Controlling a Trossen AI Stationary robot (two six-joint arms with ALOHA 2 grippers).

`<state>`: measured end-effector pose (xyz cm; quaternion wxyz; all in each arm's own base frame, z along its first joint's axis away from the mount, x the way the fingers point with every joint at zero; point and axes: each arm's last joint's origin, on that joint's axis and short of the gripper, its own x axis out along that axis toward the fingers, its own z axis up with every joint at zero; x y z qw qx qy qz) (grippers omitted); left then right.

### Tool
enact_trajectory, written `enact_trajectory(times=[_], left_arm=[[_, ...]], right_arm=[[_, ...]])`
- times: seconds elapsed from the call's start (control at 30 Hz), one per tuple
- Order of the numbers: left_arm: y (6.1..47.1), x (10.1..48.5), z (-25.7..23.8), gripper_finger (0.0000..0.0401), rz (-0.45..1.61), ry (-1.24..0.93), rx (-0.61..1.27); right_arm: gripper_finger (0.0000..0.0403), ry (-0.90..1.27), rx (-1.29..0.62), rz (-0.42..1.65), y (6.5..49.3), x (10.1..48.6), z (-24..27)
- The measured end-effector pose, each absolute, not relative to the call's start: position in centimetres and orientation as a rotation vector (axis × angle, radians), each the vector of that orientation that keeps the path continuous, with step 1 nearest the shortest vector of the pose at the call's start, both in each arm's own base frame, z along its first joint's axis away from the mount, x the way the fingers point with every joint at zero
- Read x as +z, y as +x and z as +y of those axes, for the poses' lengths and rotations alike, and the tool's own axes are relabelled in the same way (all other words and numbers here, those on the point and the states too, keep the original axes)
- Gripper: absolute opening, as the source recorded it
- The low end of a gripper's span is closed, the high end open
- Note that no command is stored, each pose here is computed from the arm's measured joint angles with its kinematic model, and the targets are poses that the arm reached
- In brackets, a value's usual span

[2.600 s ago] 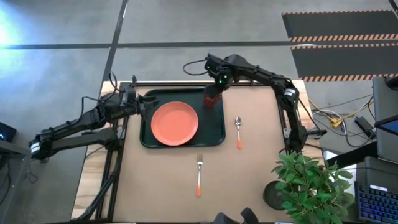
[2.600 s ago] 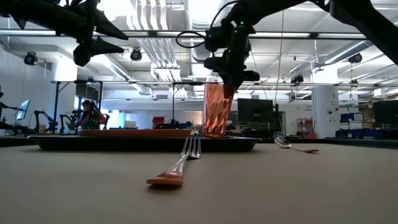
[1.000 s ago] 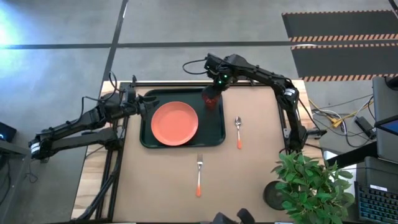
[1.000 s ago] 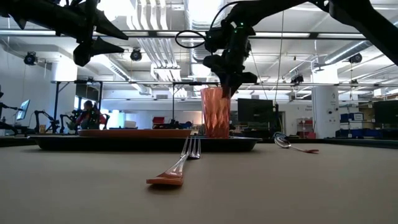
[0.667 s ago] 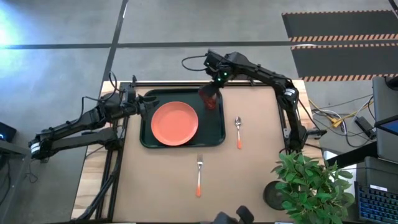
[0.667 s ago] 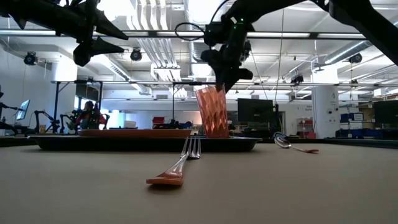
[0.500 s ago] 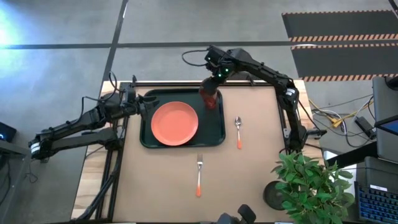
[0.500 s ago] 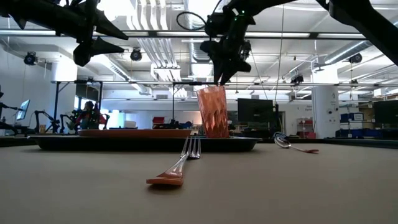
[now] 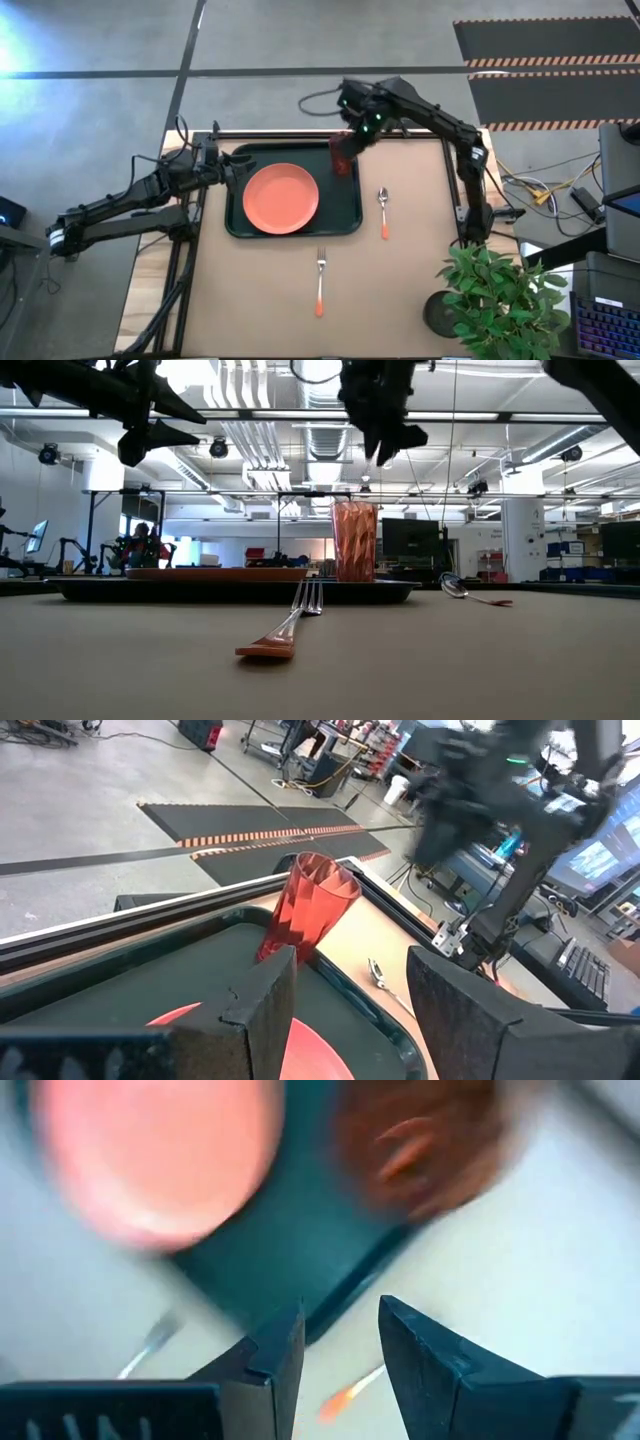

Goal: Pick and place plate/cup/fork/spoon on tray
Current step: Put the orange spoon beside the orange plate on the black tray

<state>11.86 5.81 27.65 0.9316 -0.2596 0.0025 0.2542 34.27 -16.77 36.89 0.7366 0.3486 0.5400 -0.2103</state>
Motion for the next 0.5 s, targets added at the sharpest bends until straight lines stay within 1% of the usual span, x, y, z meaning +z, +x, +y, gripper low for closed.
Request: enact_trajectory(times=[0.07, 0.13, 0.33, 0.4, 0.5], left_arm=[[11.9, 27.7, 5.8, 0.0173, 0.005, -0.53, 0.521], [11.9, 27.6, 5.8, 0.0173, 0.007, -0.525, 0.521], [11.9, 27.6, 5.8, 0.0173, 0.007, -0.522, 0.521], [11.8, 27.6, 5.8, 0.0173, 0.008, -0.522, 0.521], [11.8, 27.7, 5.8, 0.0173, 0.008, -0.523, 0.517]], right_arm=[[0.0121, 0.751, -0.426, 1.194, 34.2, 37.5, -14.9], [0.0121, 0.725, -0.455, 1.216, 33.9, 37.8, -13.3], [0.0123, 0.748, -0.501, 1.242, 32.9, 38.0, -9.5], [0.0123, 0.747, -0.542, 1.261, 32.4, 37.7, -8.3], [0.0123, 0.743, -0.653, 1.302, 31.4, 36.3, -6.7]])
